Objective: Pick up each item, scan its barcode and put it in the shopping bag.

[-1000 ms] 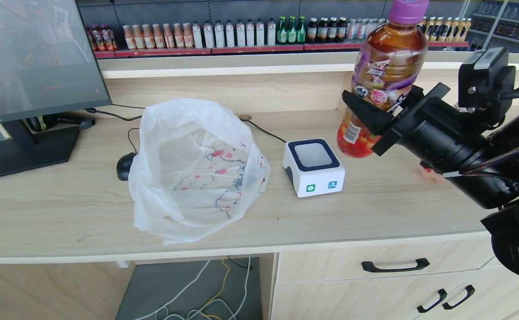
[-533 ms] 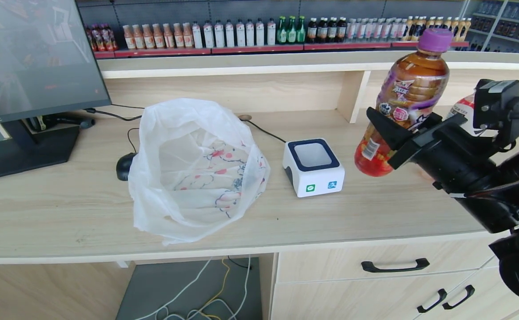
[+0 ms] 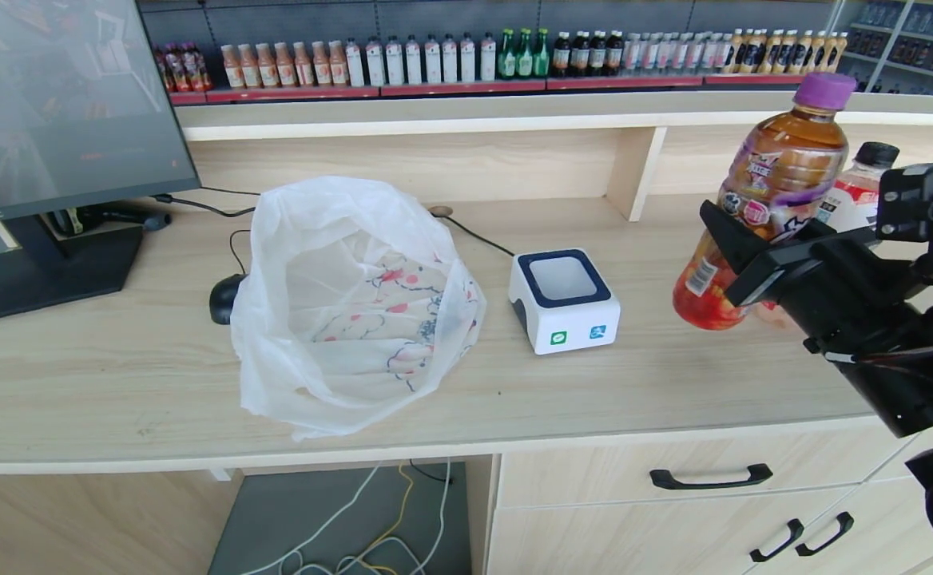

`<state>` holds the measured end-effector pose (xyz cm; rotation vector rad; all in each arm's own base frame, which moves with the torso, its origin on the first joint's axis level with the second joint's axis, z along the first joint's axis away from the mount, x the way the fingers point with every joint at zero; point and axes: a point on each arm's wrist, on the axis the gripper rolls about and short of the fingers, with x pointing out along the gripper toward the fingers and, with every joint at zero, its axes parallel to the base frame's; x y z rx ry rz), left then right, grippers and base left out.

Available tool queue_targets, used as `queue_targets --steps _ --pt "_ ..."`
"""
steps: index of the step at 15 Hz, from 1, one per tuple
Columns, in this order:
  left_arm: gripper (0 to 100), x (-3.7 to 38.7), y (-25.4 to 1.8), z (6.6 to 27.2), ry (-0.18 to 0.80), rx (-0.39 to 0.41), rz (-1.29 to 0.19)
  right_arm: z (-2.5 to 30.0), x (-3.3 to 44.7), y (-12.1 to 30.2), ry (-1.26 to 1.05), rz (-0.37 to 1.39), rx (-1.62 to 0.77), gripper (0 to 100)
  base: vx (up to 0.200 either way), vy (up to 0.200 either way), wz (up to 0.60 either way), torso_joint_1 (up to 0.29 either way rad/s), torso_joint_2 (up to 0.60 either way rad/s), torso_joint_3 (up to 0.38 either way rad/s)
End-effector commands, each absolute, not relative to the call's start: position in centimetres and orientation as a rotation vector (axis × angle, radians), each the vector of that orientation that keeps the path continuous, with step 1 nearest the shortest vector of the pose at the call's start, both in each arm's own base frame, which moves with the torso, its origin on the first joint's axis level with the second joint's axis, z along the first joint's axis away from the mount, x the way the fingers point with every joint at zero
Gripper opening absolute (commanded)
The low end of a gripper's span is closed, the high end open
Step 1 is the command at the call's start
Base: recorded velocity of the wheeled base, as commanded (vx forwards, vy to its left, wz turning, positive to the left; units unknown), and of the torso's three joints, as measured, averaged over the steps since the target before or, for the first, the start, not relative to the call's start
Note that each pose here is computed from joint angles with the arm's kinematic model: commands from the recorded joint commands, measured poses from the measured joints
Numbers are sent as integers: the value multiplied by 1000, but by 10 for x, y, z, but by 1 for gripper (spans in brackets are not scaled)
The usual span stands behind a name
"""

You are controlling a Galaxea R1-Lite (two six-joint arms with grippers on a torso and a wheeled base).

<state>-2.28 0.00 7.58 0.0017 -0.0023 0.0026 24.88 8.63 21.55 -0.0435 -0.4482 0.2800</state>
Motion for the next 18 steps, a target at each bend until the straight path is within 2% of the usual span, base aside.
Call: queue_targets --steps 1,18 --pt "100 -23 0 76 -3 2 3 214 248 87 -440 280 -27 0 0 0 0 0 0 0" --pt "100 -23 0 76 -3 0 3 225 259 95 -489 298 4 0 0 200 0 1 4 2"
